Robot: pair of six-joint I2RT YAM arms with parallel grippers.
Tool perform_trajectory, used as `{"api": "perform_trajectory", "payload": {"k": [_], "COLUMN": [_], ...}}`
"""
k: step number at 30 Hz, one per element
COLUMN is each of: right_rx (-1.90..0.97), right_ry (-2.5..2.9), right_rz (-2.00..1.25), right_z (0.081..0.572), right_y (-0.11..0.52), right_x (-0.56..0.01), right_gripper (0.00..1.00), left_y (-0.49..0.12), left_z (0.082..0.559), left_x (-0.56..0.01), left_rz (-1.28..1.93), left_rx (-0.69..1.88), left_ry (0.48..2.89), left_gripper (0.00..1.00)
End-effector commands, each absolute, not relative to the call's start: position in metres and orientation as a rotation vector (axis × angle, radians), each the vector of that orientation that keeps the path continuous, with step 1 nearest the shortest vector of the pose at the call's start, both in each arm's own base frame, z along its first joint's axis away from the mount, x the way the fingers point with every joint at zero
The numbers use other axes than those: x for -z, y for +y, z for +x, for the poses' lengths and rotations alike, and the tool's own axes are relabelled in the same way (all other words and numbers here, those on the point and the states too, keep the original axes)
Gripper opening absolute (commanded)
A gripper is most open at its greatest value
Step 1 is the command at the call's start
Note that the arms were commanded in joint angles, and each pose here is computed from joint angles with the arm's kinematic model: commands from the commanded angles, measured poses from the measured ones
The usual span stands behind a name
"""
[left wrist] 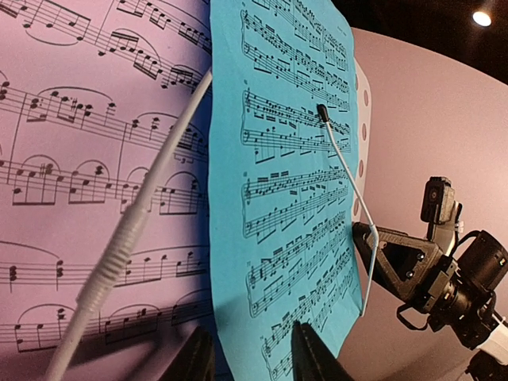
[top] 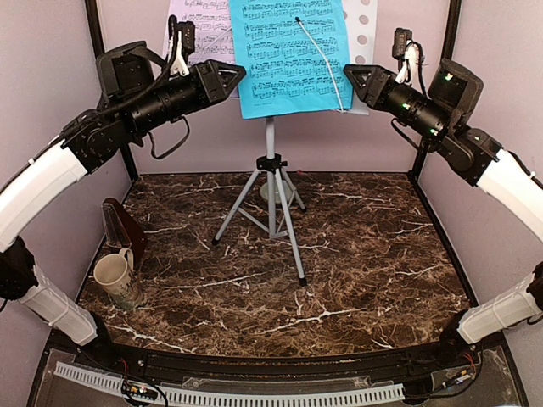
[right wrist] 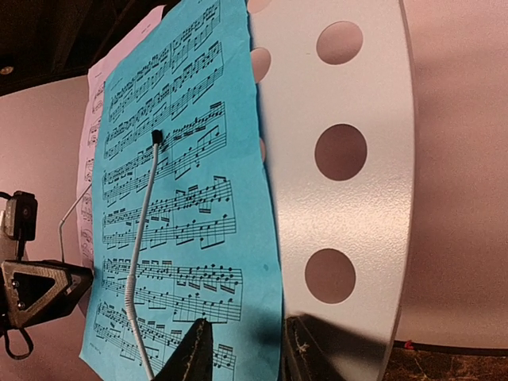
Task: Set up the instrument practice props
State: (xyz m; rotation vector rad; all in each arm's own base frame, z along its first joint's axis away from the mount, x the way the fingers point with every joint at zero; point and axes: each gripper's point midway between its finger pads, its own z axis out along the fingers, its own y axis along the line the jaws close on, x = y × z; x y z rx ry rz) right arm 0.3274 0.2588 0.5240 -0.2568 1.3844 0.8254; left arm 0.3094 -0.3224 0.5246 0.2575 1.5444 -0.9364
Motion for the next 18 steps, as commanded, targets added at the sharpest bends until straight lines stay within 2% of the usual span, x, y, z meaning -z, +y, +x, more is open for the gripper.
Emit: {"api": "perform_trajectory", "payload": {"k": [1, 5, 15, 18], "right_rx": [-0.853, -0.861, -0.857, -0.847], "right_ry": [1.344, 1.342, 1.323, 1.319], "right_rz": [-0.252, -0.261, -0.264, -0.262], "right_z": [0.325, 0.323, 0.317, 0.316], "right_y": [0.256, 0.258, 0.253, 0.251], "right_x": [-0.535, -0.535, -0.538, -0.539], "right_gripper": [0.31, 0.30, 0.29, 0.29], "left_y": [-0.327, -0.331, -0.340, -0.339], "left_z": [0.307, 0.308, 0.313, 0.316], "left_x": [-0.535, -0.539, -0.548, -0.549], "left_rz": [0.261, 0.272, 0.313, 0.320], "left_rx": [0.952, 0.949, 0.923, 0.896], "left_ry": [1.528, 1.519, 1.500, 1.495], "left_gripper": [0.35, 0.29, 0.02, 0.00]}}
